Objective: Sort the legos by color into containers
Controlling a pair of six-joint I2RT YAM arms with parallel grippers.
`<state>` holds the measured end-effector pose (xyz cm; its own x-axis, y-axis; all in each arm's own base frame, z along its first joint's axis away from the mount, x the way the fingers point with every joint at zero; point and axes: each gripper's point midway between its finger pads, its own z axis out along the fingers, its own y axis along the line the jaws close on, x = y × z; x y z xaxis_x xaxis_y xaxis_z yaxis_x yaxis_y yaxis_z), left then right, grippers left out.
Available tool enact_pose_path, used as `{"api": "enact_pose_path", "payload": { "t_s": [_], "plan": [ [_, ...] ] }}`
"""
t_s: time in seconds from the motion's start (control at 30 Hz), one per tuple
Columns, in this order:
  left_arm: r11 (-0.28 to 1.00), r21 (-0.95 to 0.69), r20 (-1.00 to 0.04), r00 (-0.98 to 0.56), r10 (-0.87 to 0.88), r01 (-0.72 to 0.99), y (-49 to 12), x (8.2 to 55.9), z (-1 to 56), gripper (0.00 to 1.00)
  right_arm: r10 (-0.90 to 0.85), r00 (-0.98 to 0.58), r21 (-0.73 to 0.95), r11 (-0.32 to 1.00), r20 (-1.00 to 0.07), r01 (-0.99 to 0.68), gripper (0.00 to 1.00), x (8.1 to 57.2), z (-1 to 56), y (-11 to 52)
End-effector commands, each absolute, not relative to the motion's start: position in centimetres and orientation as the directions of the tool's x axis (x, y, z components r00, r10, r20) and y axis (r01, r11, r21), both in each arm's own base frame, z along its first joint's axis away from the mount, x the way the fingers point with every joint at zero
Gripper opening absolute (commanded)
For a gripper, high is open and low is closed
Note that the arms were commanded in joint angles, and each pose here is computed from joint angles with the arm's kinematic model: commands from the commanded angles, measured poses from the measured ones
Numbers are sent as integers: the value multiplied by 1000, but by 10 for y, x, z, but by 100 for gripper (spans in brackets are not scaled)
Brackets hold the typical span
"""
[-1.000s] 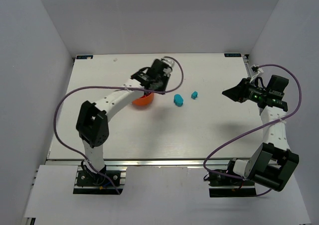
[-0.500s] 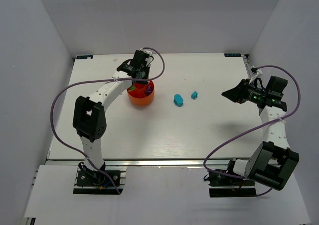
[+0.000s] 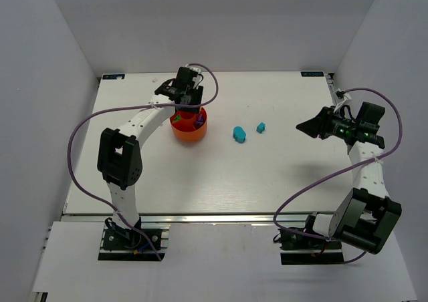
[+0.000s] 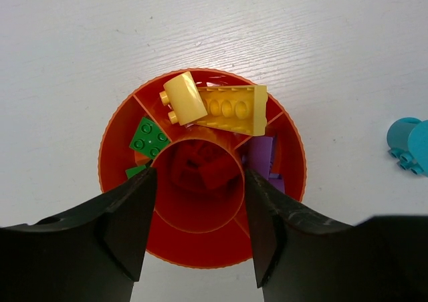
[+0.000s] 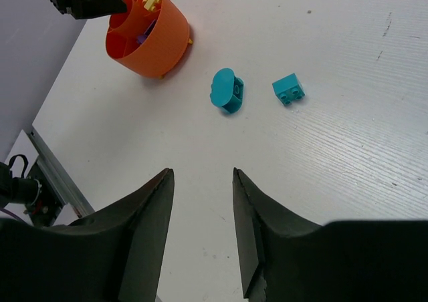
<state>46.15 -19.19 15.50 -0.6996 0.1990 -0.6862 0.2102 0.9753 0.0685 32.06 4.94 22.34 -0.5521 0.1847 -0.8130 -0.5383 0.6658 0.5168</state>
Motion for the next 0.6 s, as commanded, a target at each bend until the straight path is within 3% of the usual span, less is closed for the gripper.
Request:
{"api": "enact_pose_path", "payload": {
  "t_s": [0.0,0.13,0.27,0.33,0.37,0.47,0.5,0.57],
  "plan": [
    [977,48,-733,-657,176,208,-191,462,187,65,171,-546,511,648,-820,-565,47,318,225,53],
    [972,7,-758,-632,159,236,-198,459,204,59,140,-528,484,640,-838,-597,48,316,224,56],
    [921,-123,-807,-578,125,370,-234,444,234,16,77,-513,424,674,-855,-605,37,320,216,59],
    [824,-254,-811,-576,104,507,-270,425,246,9,43,-511,392,698,-858,-599,30,323,211,62],
    [794,-311,-799,-596,78,522,-279,419,248,9,31,-506,378,704,-862,-601,22,325,209,63],
    [681,-449,-743,-665,75,578,-319,396,235,21,7,-519,366,718,-855,-592,24,328,202,67],
    [670,-473,-727,-683,71,573,-327,393,229,42,3,-523,360,729,-853,-582,27,331,201,66],
    [676,-522,-668,-742,55,520,-339,389,210,60,-5,-530,358,732,-848,-579,38,332,198,69]
  ]
}}
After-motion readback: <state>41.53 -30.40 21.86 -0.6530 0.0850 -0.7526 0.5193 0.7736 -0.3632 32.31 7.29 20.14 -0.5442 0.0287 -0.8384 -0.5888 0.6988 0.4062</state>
